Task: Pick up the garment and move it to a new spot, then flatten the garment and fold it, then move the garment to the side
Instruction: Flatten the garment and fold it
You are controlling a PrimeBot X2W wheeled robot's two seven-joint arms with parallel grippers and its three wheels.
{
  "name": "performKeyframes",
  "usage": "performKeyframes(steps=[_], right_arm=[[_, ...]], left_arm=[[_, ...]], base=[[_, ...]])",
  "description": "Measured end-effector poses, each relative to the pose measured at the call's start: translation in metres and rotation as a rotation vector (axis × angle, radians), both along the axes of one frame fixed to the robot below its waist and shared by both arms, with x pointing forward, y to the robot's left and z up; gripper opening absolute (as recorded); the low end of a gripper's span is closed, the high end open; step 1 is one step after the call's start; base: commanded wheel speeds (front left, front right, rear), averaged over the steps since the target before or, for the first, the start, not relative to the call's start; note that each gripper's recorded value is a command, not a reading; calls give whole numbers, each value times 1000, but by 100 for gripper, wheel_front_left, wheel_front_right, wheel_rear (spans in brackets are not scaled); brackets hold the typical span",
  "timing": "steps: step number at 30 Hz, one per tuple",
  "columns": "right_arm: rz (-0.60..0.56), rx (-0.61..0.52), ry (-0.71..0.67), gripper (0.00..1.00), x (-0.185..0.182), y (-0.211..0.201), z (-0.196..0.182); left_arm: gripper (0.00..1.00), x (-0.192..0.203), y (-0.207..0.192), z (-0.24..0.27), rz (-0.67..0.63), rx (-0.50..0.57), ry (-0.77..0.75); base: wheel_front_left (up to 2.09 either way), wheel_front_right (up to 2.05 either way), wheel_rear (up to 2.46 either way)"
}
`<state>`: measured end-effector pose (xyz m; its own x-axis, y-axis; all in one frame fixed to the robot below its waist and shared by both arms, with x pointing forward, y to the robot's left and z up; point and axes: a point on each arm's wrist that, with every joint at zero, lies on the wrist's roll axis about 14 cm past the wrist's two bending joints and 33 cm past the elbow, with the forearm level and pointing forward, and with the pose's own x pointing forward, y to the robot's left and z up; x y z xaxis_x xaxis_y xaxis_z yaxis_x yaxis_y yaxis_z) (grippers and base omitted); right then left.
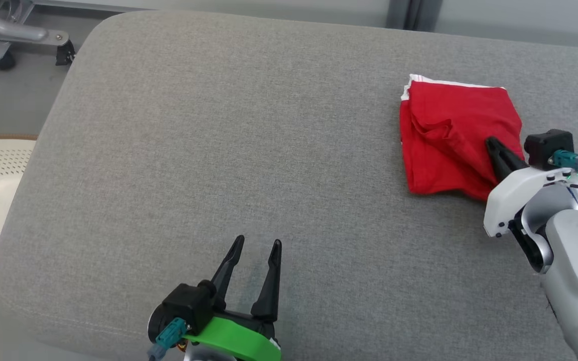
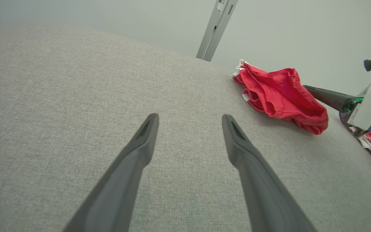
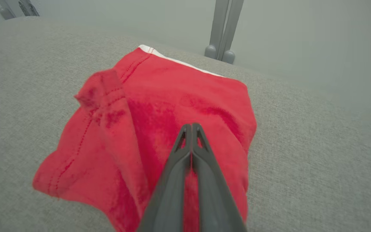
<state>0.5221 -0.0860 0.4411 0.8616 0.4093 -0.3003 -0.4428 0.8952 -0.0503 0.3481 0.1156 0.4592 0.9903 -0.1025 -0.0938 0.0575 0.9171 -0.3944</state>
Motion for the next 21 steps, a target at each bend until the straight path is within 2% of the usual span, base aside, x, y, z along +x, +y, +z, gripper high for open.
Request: performKeyframes(steps=[4, 8, 13, 17, 19, 20, 21], right_arm=[[69, 44, 32, 0, -8, 34, -10], [171, 49, 83, 0, -35, 64, -18], [250, 25, 135, 0, -70, 72, -24], [219, 94, 57, 0, -75, 63, 0], [168, 140, -17, 90, -76, 46, 17], [128, 161, -43, 100, -77, 34, 23], [97, 172, -60, 100, -79, 23, 26]], left_arm=[[100, -3, 12, 1, 44, 5, 0], [100, -9, 16, 4, 62, 1, -8], [100, -18, 22, 6, 87, -4, -12], [100, -24, 26, 8, 98, 6, -25], [100, -30, 30, 8, 108, 20, -29], [100, -33, 32, 8, 114, 27, -31], [100, -37, 33, 7, 118, 33, -31]], base=[[0, 0, 0], [0, 0, 0], [0, 0, 0], [0, 0, 0], [0, 0, 0], [0, 0, 0], [0, 0, 0]])
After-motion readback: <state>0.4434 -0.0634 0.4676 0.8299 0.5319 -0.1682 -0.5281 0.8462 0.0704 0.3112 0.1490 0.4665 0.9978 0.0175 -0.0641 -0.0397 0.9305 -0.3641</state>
